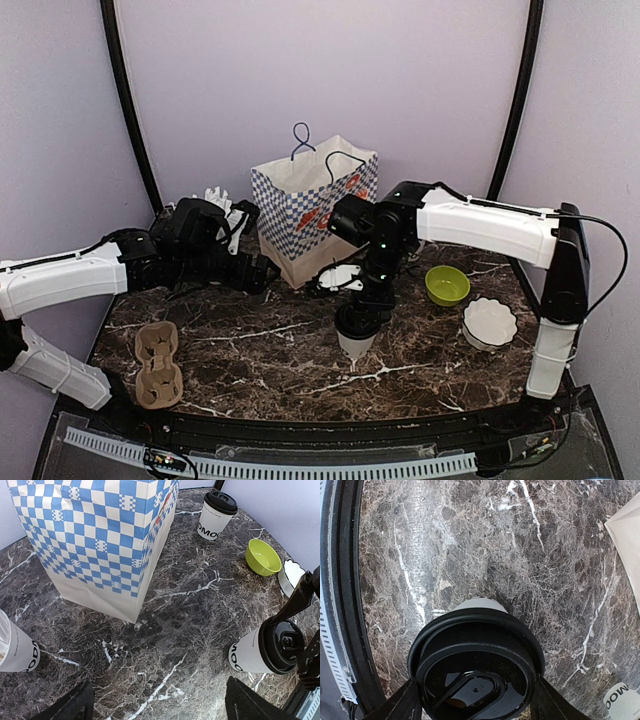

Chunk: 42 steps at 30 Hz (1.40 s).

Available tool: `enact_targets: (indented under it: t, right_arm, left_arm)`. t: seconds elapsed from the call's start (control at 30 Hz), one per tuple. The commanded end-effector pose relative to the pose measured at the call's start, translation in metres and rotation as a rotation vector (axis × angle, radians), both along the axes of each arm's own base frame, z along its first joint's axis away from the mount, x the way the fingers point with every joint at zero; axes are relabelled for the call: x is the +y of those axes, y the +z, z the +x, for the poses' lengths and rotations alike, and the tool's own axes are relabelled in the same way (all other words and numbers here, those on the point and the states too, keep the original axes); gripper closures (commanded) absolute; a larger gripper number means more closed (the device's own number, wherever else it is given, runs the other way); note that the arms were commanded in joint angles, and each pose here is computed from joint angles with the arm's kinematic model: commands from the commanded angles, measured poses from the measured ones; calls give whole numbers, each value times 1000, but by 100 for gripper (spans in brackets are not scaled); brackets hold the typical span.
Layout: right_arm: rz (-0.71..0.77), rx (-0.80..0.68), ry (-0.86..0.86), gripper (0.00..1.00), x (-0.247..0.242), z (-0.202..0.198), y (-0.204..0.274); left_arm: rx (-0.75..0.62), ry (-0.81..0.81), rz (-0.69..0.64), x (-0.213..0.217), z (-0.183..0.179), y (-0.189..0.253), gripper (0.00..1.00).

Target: Pack the takeout coffee

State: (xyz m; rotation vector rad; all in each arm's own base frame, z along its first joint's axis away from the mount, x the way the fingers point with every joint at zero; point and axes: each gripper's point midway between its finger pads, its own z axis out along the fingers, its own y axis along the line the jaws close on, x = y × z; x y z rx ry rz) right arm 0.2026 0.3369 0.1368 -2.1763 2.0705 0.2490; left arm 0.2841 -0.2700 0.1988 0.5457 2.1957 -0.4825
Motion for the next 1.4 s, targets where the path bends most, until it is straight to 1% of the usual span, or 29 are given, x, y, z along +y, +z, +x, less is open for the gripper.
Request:
enact_targets:
  t: [0.0,0.1,0.27,0.4,0.53,0.73,1.07,1.1,1.17,1.2,1.37]
  right_arm:
    - [-91,-4,2,31,-10,-4,-27]
    - [-117,-36,-8,31,-13,2,-32]
    - [-135,-10,-5,31,-16,-2,-43]
    - [-112,-10,0,30,-14,-3,-35]
    - [-47,-18,7,25,-7,-5,-13]
    - [15,-22,4,22,-5,-5,9]
    - [55,-9,-2,13,-1,-4,20]
    - [59,-11,-4,11,-1,-4,21]
    - [63,-17,-6,4,-1,-1,23]
    - [66,-19,-7,2,-1,-1,24]
    - [98,-35,-11,1,-1,2,38]
  left_arm:
    - [-6,-2,6,2,0,-2,7]
    - [-2,-3,1,1,0,-3,7]
    - [4,-4,-2,0,0,-6,7]
    - [7,-4,-7,-1,0,-8,7]
    - [17,-9,-6,-6,3,-8,7]
    - [34,-19,-20,-14,6,-4,7]
    - [44,-26,-82,-21,4,15,7]
    - [49,-28,-85,-22,3,15,7]
    - [59,-27,-85,-22,3,14,7]
    - [65,-27,-86,-23,3,14,7]
    - [102,-53,-113,-31,-1,10,10]
